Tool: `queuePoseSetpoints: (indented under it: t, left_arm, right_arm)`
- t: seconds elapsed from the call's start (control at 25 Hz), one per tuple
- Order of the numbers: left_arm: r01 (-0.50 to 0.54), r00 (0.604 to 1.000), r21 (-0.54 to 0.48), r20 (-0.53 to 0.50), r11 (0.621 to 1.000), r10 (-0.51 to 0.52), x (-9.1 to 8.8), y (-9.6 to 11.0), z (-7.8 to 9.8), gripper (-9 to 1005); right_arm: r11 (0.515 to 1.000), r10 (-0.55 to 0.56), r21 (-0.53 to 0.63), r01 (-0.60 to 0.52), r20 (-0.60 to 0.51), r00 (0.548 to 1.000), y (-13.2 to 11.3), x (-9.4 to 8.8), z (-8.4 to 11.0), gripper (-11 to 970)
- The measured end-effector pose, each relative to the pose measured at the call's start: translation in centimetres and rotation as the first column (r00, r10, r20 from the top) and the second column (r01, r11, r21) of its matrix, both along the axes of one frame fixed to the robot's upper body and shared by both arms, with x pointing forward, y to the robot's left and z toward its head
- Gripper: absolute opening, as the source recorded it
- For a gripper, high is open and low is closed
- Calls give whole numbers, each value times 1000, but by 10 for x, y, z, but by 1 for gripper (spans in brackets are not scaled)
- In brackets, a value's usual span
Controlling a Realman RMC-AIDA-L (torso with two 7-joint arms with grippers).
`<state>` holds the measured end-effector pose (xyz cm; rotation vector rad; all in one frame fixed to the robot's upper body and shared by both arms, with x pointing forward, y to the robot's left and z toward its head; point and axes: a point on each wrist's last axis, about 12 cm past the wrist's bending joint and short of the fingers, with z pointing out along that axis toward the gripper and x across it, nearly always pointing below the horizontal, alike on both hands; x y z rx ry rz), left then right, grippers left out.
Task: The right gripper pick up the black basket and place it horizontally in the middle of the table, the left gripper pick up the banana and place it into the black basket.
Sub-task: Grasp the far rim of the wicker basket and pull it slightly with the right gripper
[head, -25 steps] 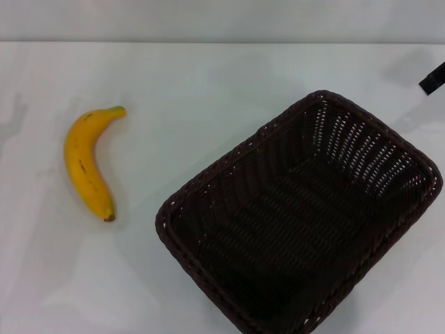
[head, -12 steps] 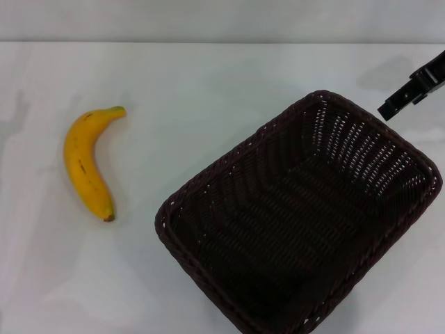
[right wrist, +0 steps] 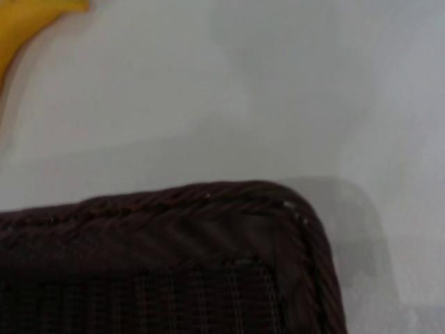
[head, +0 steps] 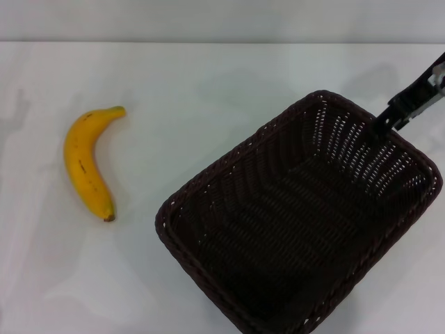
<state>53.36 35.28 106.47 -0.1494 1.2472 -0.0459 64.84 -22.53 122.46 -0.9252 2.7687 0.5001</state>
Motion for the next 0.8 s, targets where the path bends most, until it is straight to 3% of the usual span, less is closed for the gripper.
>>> queuePoseSetpoints:
  t: [0.28, 0.68, 0.8]
  left_arm:
    - [-4, 1000, 8, 3, 1000, 4, -2, 1, 0, 870]
    - [-13, 1000, 7, 0, 1000, 13, -5, 3, -2, 871]
    - [-10, 1000, 16, 1, 1000, 10, -5, 3, -1, 871]
  right_arm:
    - [992, 24, -121, -23, 10, 1000, 18, 0, -15, 760]
    - [983, 57, -174, -63, -40, 998, 35, 0, -35, 759]
    - [975, 68, -208, -72, -26, 997, 38, 1, -36, 699]
